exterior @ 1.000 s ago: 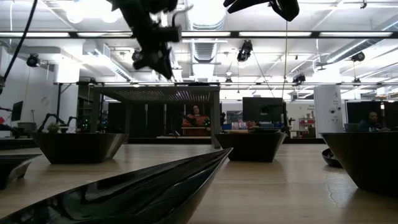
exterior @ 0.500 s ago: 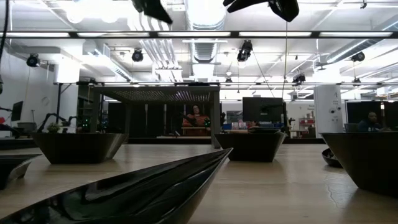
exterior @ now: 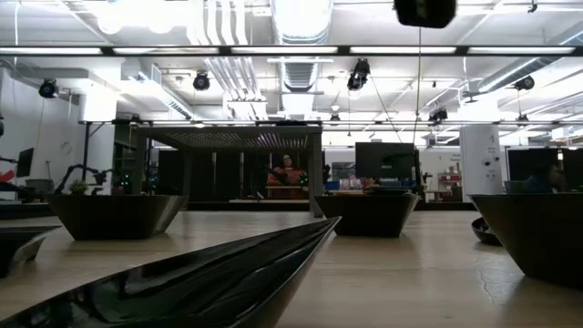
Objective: Pick & Place Mini shaped plates
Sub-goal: Stack the middle right drop-shaped plate on the other drop plate on the shelf
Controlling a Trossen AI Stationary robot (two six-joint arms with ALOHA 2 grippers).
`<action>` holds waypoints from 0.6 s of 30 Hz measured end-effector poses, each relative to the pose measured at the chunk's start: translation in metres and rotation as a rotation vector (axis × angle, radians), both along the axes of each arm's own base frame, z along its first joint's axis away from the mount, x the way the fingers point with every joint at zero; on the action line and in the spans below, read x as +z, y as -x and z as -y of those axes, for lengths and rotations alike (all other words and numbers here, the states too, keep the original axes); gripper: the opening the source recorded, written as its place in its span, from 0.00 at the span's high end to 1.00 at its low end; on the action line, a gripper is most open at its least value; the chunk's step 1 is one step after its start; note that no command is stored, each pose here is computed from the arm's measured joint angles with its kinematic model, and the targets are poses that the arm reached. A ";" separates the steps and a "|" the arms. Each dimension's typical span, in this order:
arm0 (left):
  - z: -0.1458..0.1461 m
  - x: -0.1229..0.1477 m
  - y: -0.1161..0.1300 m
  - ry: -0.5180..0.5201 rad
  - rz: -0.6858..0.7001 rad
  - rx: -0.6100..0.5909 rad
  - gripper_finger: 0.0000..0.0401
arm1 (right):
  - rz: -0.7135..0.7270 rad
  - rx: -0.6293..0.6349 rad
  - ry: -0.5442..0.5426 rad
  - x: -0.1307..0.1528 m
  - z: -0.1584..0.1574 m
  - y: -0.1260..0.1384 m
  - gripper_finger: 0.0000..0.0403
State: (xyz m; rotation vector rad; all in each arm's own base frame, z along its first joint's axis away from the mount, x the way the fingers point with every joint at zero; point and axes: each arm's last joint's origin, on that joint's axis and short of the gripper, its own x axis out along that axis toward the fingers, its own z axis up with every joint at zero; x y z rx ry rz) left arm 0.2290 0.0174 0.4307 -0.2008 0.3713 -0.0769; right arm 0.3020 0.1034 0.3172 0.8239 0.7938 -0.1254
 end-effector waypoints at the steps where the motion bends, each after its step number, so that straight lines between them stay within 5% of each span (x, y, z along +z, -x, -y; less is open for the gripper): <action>1: 0.003 0.001 0.000 0.028 0.006 -0.023 0.76 | -0.020 0.019 -0.021 -0.001 -0.002 0.002 0.86; 11: 0.039 0.012 -0.003 0.235 0.086 -0.136 0.76 | -0.178 0.016 -0.082 -0.025 -0.027 0.011 0.85; 18: 0.065 0.016 0.005 0.265 0.091 -0.301 0.76 | -0.364 -0.057 -0.082 -0.065 -0.045 -0.001 0.72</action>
